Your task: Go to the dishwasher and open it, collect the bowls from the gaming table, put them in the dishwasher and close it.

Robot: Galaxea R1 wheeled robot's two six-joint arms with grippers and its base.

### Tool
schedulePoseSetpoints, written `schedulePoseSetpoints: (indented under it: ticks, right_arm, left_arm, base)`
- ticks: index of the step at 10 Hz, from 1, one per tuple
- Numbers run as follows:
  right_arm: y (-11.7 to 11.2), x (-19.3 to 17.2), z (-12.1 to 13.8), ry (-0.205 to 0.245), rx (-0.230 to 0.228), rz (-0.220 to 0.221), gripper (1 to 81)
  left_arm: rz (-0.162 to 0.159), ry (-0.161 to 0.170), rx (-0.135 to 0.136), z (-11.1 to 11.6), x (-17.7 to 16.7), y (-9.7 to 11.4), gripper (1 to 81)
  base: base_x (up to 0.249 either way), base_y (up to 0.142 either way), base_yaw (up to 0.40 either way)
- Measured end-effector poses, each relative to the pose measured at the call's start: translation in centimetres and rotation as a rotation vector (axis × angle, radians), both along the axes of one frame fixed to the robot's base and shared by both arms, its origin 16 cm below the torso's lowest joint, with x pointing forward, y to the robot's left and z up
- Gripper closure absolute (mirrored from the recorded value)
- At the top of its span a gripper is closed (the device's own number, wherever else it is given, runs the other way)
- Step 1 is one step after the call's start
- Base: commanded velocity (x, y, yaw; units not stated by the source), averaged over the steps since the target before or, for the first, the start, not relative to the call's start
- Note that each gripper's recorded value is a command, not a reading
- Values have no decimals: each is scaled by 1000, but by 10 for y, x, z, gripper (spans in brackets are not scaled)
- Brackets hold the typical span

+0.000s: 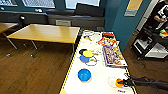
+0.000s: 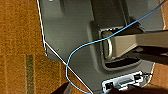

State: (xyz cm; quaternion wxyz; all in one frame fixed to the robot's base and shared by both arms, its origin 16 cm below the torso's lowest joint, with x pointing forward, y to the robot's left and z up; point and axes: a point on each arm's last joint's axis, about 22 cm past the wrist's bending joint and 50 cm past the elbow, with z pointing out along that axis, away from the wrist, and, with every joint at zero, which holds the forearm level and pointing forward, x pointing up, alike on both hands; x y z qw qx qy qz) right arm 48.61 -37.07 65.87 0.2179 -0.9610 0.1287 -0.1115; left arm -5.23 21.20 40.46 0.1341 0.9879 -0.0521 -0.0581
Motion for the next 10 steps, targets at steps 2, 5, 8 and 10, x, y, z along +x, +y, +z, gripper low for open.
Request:
schedulePoseSetpoints:
  ticks: [2,5,8,10]
  right_arm:
    - [-3,2,-3,1,-7,-7,10]
    - [-17,7,-16,4,-41,-42,10]
    - [7,-3,-39,30,-15,-57,811]
    - [5,-2,-38,21,-14,-63,811]
  left_arm:
    - [1,0,0,0,0,0,10]
    - [5,4,4,0,-1,2,10]
    - [9,5,9,0,0,5,10]
    - [11,5,10,0,0,5,10]
  base:
    - [0,0,0]
    - [0,0,0]
    - [0,0,0]
    - [0,0,0]
